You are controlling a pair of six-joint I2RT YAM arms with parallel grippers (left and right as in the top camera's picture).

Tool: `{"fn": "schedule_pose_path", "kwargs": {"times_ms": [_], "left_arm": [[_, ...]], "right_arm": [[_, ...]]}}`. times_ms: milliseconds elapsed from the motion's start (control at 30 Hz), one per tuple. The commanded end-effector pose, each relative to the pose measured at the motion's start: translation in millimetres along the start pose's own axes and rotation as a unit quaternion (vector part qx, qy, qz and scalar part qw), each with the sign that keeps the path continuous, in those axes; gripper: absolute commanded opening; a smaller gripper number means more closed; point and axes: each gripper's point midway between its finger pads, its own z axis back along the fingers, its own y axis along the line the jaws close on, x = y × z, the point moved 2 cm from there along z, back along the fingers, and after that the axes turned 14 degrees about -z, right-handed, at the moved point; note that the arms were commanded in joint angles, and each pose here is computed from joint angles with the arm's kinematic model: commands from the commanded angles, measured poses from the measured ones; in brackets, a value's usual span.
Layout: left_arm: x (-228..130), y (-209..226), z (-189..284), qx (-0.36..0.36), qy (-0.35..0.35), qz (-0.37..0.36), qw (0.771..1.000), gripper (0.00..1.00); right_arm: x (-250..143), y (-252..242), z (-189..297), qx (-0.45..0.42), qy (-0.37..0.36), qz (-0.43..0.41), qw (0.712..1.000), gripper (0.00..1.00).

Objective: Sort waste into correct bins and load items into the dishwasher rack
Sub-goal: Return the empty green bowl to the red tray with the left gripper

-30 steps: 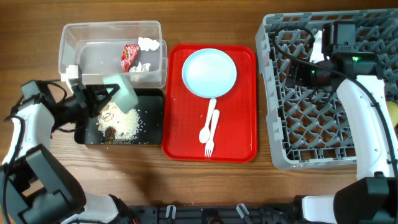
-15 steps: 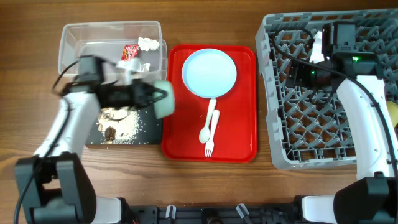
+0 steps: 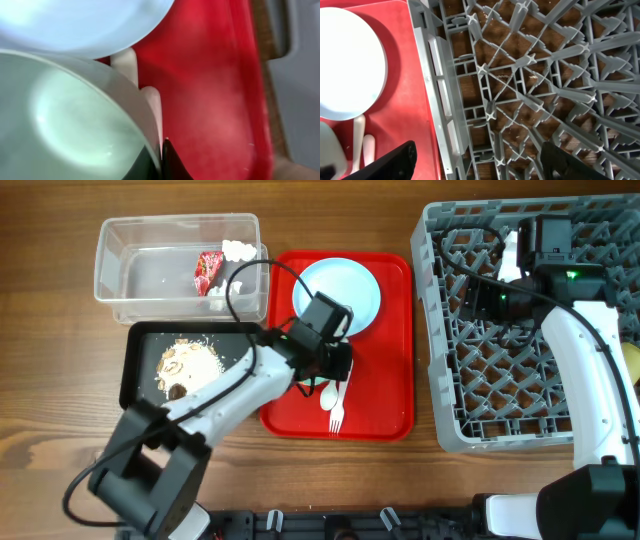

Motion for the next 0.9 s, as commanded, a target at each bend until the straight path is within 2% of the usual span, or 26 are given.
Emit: {"fn": "schedule_pose_path", "kwargs": {"times_ms": [0,33,100,167,267,433,600,700,800,867], "left_arm": [[1.9,5.5,-6.1,0.029,0.000,0.012,1.000,0.12],[2.7,5.3,-6.0,0.028,-0.002,0.012,1.000,0.13],[4.2,5.1,-5.8,0.028,-0.005,0.011,1.000,0.27],[7.8,10.1,-0.4,0.030,-0.012,0.018,0.999,0.36],[16.2,23.3,20.5,0.037,-0.033,0.037,0.998,0.40],[24.0,64.8,88.8,0.066,-0.086,0.093,0.990,0.46],[-1.8,126.0,155.3,0.117,-0.112,0.208,0.965,0.65],[-25.7,155.9,174.2,0.143,-0.102,0.270,0.947,0.78],[-45.0,178.1,182.8,0.161,-0.089,0.314,0.931,0.83],[-49.9,184.8,185.8,0.166,-0.088,0.327,0.926,0.85]], "right_arm": [[2.4,-0.4,6.2,-0.002,-0.011,0.008,1.000,0.81],[2.4,0.4,6.2,0.000,-0.011,0.009,1.000,0.81],[1.4,10.0,6.4,0.030,-0.006,0.016,0.999,0.81],[1.5,25.1,8.0,0.076,-0.002,0.019,0.997,0.81],[-1.1,45.2,10.5,0.120,0.002,0.032,0.992,0.80],[-24.1,86.0,12.7,0.157,0.022,0.085,0.984,0.80],[-62.5,138.7,3.0,0.180,0.054,0.150,0.971,0.80],[-86.1,157.6,-12.4,0.173,0.089,0.158,0.968,0.77],[-112.6,173.8,-32.9,0.160,0.127,0.173,0.964,0.71],[-125.9,177.7,-51.7,0.127,0.145,0.151,0.969,0.65]]}}
